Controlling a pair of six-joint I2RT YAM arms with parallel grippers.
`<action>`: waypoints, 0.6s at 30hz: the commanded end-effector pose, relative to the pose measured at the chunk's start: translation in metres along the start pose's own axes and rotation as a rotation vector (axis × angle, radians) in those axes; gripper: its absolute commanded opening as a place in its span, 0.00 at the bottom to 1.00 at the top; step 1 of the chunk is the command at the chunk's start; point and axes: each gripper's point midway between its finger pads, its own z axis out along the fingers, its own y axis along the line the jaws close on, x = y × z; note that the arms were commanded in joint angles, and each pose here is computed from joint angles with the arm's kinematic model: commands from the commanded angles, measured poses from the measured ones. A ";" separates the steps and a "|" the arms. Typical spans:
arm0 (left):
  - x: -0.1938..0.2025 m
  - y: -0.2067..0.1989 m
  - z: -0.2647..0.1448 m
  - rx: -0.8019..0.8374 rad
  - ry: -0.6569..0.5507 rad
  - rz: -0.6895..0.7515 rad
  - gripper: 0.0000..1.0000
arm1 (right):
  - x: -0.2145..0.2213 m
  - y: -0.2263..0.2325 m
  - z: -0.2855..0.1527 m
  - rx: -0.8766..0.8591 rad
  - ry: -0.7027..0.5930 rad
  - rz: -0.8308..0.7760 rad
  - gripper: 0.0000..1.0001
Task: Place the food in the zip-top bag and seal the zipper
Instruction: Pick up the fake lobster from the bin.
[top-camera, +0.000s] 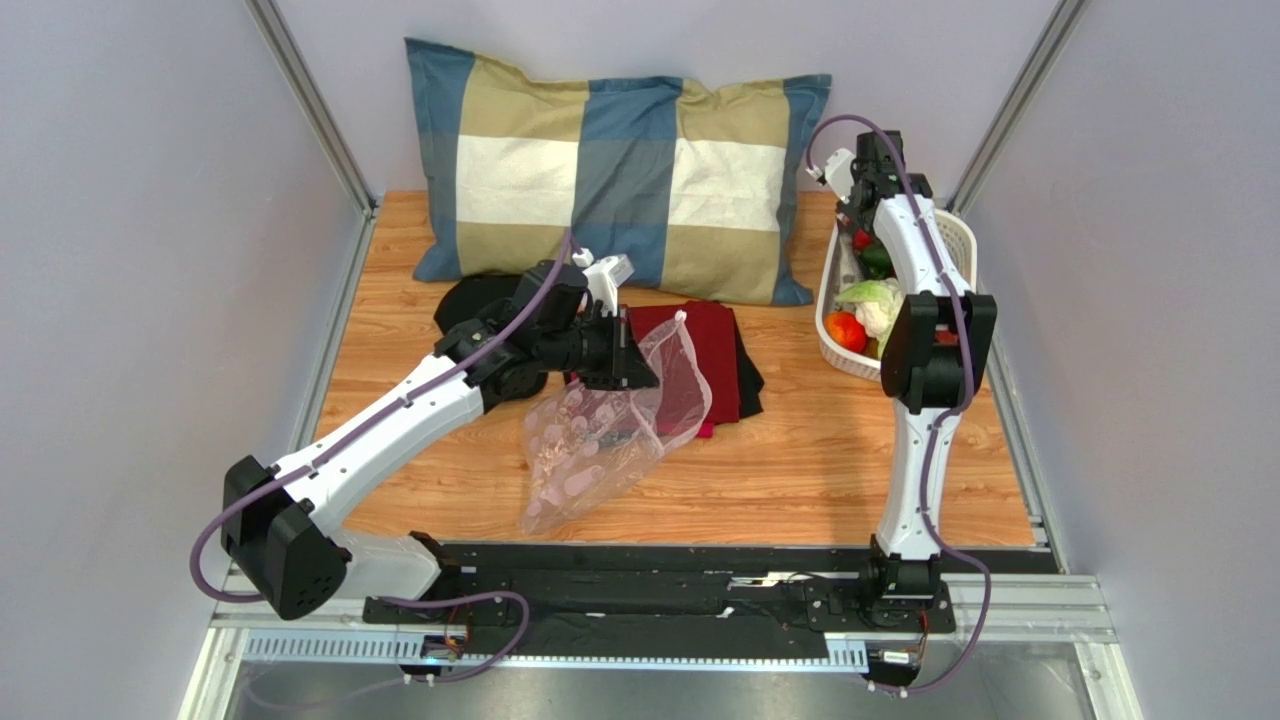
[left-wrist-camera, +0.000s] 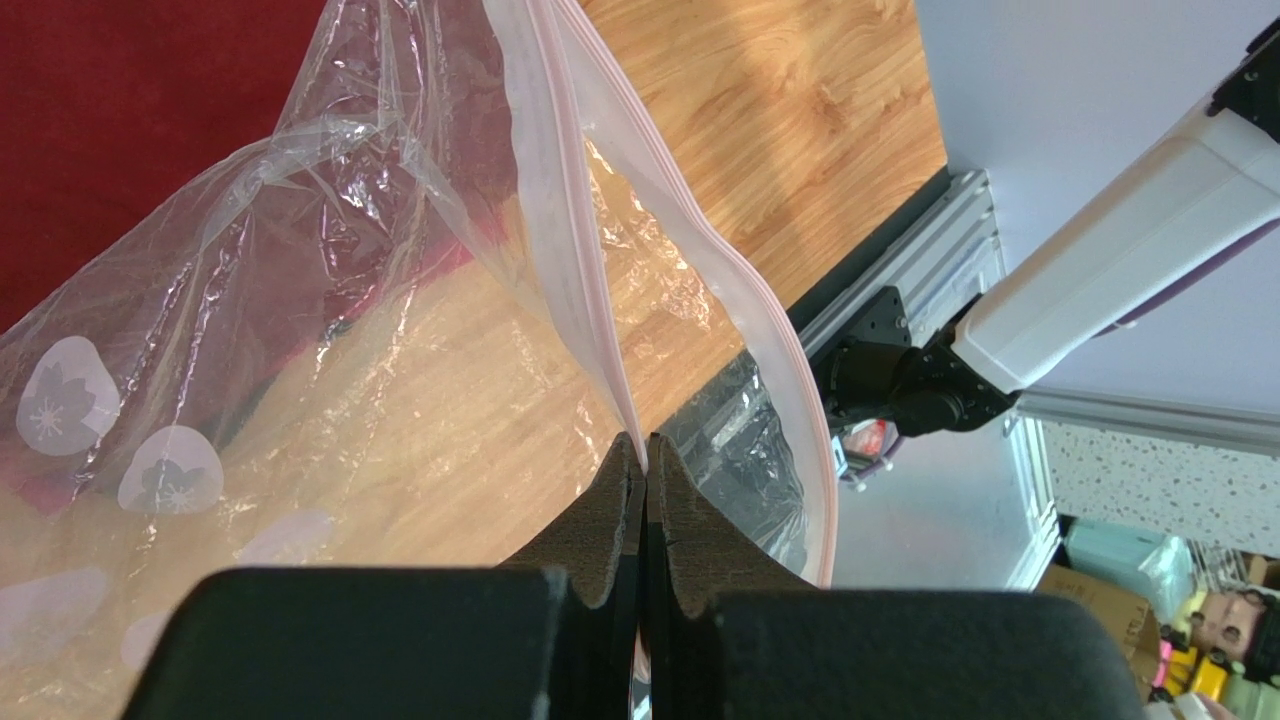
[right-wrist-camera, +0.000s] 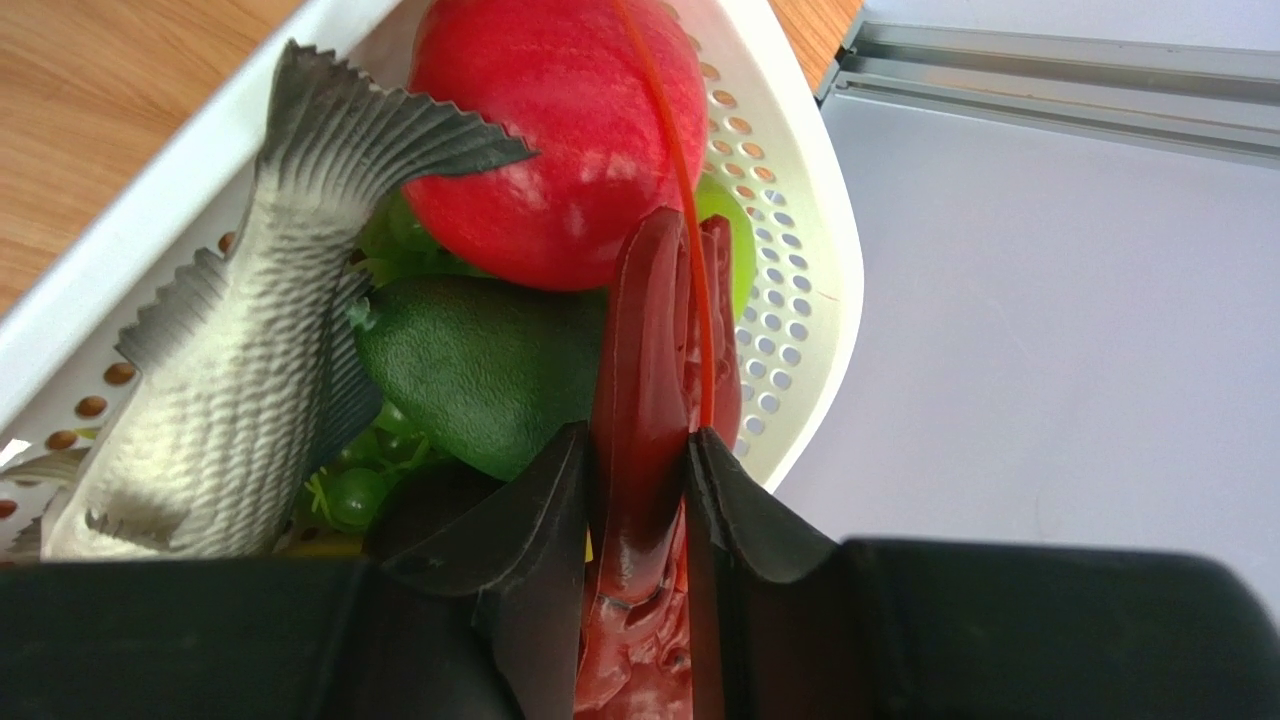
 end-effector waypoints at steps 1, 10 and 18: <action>-0.014 -0.011 -0.004 0.034 -0.034 0.034 0.00 | -0.011 -0.044 -0.052 0.110 -0.068 0.018 0.00; -0.013 -0.011 -0.009 0.023 -0.045 0.014 0.00 | -0.022 -0.106 -0.151 0.261 -0.229 0.112 0.00; -0.021 -0.022 -0.015 0.063 -0.099 -0.033 0.00 | -0.030 -0.131 -0.284 0.276 -0.545 0.382 0.00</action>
